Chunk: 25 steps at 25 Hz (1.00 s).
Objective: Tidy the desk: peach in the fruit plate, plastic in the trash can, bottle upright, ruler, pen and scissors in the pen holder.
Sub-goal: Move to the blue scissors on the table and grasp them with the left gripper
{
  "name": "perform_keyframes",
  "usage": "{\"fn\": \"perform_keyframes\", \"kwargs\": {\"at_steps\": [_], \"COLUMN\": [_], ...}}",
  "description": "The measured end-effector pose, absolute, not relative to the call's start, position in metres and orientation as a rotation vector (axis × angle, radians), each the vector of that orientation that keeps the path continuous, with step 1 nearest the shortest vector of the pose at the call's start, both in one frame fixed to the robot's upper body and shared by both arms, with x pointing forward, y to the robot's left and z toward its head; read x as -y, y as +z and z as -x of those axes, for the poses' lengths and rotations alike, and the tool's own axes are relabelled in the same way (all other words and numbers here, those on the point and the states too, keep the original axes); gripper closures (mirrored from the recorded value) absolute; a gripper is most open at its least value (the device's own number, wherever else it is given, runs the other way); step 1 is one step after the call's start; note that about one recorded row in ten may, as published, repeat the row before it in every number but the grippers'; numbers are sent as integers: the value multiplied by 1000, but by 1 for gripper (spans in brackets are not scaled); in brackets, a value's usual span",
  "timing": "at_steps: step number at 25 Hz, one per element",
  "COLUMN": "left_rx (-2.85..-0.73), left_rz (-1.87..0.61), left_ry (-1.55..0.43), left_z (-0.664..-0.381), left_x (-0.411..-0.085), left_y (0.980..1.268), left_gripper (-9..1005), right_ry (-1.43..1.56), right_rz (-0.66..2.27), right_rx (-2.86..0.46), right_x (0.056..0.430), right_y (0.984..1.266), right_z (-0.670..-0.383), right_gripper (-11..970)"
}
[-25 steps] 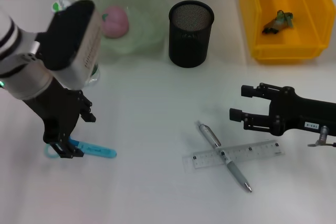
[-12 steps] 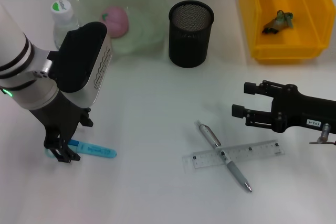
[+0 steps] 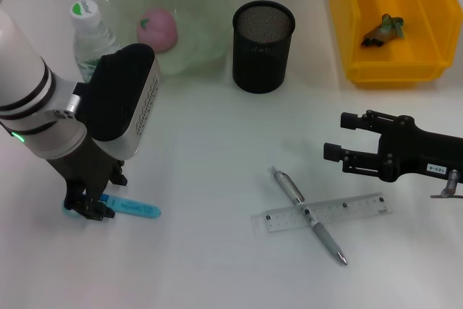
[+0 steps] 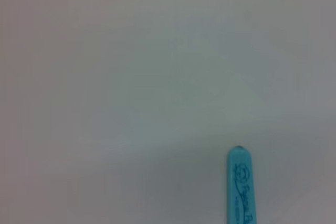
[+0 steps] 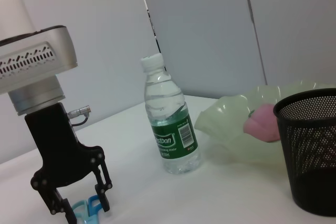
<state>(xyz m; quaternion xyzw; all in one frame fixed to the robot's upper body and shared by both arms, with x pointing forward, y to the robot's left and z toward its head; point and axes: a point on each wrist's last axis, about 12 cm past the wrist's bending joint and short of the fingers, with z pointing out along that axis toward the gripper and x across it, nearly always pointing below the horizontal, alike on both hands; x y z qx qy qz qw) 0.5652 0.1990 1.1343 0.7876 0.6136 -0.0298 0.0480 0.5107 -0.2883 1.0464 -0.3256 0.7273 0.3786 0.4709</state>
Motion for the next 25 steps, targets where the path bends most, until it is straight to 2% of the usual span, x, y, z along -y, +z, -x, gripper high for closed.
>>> {"fn": "perform_keyframes", "kwargs": {"at_steps": [4,25], "left_rx": [-1878,-1884], "left_rz": [-2396,-2409], "left_ry": [-89,-61], "left_z": [-565,-566], "left_x": [-199,-200], "left_y": [1134,1131], "left_gripper": [479,486], "right_ry": [934,991], "right_rz": [808,901], "right_rx": [-1779,-1749], "right_x": [288,278], "right_y": [1047,1049], "right_z": [-510,-508], "right_gripper": [194,194]}}
